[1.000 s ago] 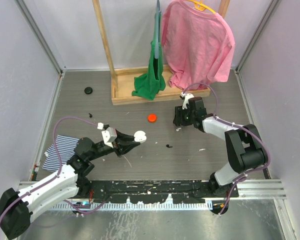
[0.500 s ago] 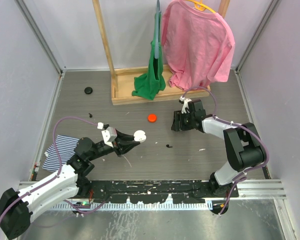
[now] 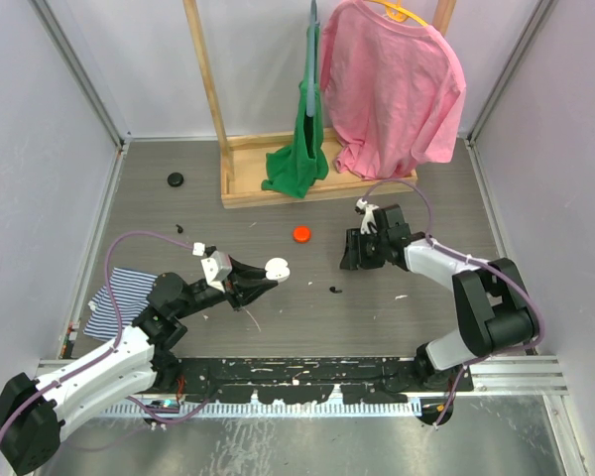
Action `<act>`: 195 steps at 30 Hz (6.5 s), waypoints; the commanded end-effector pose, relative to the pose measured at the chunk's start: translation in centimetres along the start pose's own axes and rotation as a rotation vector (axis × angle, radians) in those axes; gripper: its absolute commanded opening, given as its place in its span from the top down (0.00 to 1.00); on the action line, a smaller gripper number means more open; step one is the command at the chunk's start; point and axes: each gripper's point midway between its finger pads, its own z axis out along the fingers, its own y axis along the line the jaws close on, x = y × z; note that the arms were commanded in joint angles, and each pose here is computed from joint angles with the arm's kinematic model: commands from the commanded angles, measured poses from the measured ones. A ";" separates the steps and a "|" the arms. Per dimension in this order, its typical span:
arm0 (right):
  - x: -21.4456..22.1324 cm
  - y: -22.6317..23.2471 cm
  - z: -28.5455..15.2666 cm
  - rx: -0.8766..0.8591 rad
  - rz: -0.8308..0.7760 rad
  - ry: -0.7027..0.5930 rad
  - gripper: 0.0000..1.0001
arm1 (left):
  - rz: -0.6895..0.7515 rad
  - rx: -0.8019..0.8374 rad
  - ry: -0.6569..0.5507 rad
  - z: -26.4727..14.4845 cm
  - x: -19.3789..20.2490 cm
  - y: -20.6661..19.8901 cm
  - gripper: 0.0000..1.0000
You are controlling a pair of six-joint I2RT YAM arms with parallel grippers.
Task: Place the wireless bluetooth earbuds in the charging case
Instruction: Adjust the earbud at the center of the board.
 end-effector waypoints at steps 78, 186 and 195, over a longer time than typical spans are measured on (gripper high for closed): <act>-4.8 -3.2 0.4 0.620 -0.224 -0.084 0.83 | -0.001 -0.043 -0.034 0.4 -1.5 0.8 0.94; 2.5 4.8 7.9 0.984 -0.762 0.144 0.81 | 0.032 -0.266 -0.187 -2.8 -4.0 3.3 0.95; 2.5 6.2 8.1 0.943 -0.765 0.142 0.75 | 0.031 -0.265 -0.190 -2.8 -4.1 3.3 0.95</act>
